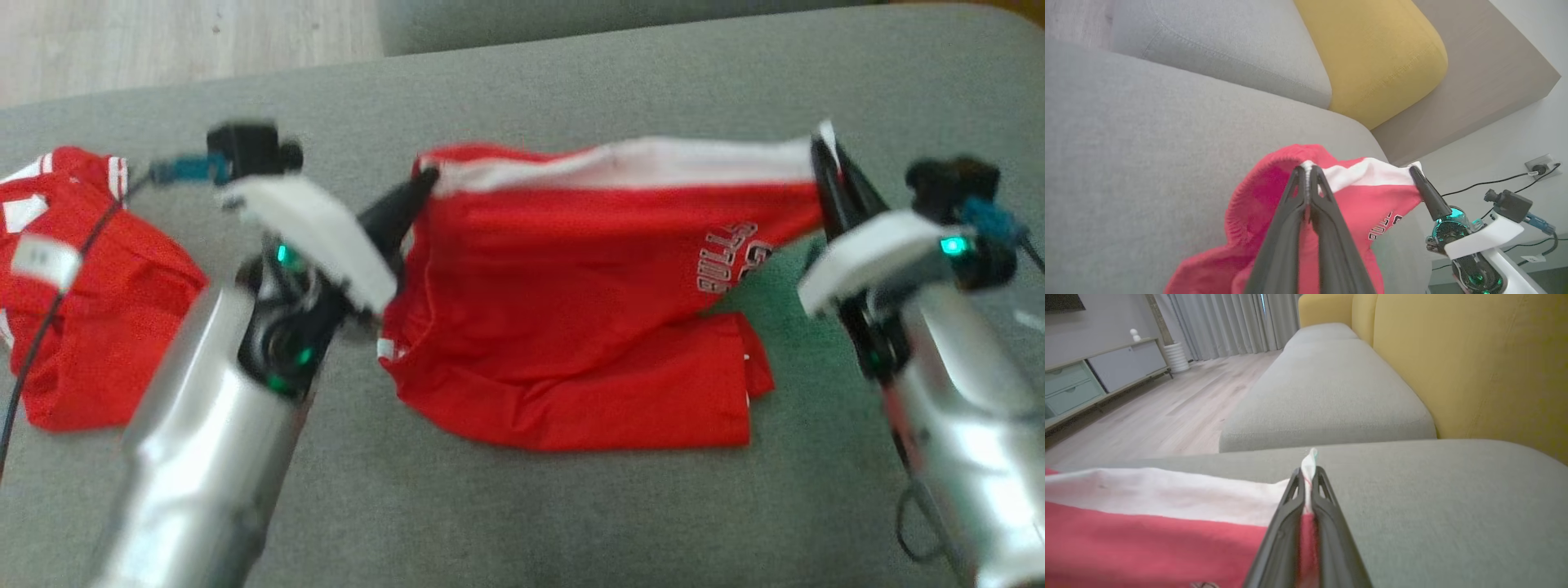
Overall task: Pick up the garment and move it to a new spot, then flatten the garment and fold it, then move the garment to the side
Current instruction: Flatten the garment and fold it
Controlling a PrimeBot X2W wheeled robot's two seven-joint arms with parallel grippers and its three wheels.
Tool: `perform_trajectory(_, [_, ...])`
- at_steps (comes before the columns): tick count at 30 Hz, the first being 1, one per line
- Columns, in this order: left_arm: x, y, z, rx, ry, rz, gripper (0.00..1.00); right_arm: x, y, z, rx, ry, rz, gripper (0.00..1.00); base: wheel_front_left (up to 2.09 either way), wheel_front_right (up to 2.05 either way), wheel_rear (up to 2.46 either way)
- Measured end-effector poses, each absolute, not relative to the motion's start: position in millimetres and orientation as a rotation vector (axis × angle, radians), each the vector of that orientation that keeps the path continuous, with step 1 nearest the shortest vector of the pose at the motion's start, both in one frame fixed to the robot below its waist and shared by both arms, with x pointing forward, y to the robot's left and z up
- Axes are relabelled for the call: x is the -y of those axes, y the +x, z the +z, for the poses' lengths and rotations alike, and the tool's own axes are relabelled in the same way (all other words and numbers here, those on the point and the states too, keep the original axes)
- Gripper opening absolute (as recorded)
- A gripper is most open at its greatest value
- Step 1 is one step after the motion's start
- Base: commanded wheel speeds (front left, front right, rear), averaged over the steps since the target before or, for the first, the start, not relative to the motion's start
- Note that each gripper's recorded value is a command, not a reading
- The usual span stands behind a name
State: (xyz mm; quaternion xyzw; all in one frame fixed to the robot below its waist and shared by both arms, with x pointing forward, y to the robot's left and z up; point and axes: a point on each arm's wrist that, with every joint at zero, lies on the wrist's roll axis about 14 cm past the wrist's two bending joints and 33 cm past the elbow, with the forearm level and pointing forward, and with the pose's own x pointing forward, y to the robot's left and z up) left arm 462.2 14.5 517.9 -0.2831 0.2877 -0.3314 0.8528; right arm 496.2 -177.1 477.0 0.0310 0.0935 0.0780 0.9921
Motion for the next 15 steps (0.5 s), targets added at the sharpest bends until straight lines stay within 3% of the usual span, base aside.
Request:
perform_trajectory(7, [-37.9, 439.2, 491.9, -0.653, -0.584, -0.661, 0.0, 187.1, 478.4, 470.2, -0.226, 0.089, 0.172, 0.0, 0.0, 0.0, 0.0])
perform_trajectory(10, [-40.4, 459.3, 502.9, -0.62, -0.55, -0.658, 0.0, 183.4, 496.9, 491.7, -0.191, 0.065, 0.197, 0.0, 0.0, 0.0, 0.0])
perform_trajectory(15, [-33.7, 536.0, 548.0, -0.506, -0.528, -0.696, 0.0, 173.3, 570.3, 550.7, -0.077, -0.044, 0.219, 0.0, 0.0, 0.0, 0.0])
